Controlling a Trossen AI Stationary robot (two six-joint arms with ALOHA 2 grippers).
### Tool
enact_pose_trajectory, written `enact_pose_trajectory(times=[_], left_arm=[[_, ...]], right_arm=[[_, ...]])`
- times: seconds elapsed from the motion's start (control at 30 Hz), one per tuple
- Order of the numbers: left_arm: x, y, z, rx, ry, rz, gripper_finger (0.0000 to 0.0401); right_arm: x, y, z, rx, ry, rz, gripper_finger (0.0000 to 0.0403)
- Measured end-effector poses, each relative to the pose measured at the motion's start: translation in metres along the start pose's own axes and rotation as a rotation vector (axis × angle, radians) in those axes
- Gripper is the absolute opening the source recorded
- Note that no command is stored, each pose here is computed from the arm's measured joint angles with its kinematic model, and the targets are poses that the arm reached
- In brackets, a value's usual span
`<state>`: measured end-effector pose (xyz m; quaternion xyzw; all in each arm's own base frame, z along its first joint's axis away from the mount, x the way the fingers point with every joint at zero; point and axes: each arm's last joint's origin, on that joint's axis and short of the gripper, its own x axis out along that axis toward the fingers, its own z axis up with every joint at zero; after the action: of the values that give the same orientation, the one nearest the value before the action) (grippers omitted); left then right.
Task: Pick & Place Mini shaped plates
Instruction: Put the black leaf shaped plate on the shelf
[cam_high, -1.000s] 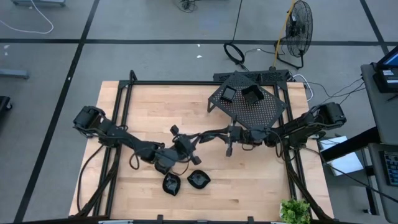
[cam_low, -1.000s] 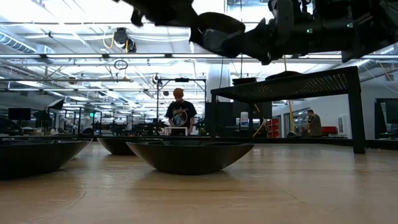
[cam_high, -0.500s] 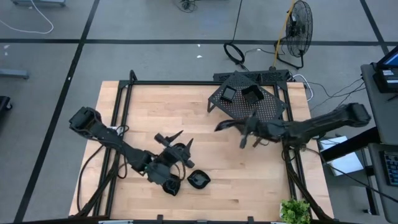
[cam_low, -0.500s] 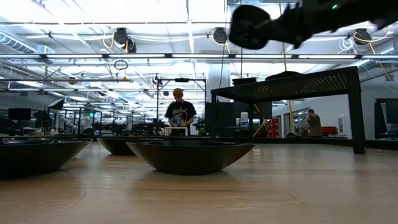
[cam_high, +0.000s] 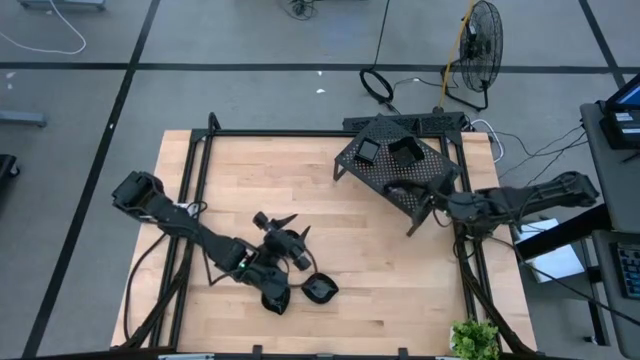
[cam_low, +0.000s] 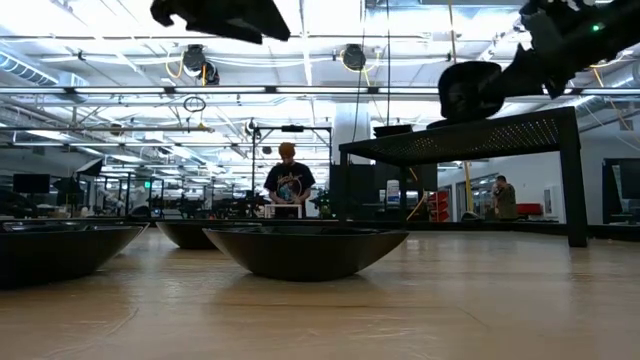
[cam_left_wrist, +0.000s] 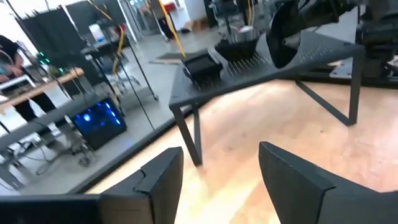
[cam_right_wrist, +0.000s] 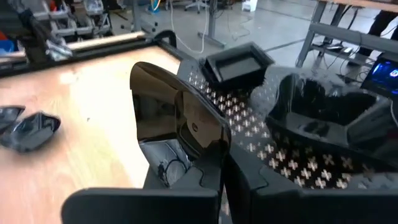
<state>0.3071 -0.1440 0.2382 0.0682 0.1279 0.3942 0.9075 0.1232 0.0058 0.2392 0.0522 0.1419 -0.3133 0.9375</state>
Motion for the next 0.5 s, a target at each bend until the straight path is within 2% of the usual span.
enact_pose_trajectory(times=[0.2, 0.37, 0.5], left_arm=[[0.011, 0.002, -0.002, -0.018, 0.065, -0.056, 0.0186], [0.016, 0.002, -0.003, -0.024, 0.108, -0.111, 0.0171], [0.018, 0.002, -0.003, -0.025, 0.127, -0.137, 0.0162]], right_arm=[[-0.011, -0.011, -0.004, 0.013, 0.013, 0.007, 0.0001], [-0.017, -0.021, -0.006, 0.051, -0.005, -0.066, 0.0003], [-0.018, -0.023, -0.010, 0.043, 0.023, -0.077, 0.0004]])
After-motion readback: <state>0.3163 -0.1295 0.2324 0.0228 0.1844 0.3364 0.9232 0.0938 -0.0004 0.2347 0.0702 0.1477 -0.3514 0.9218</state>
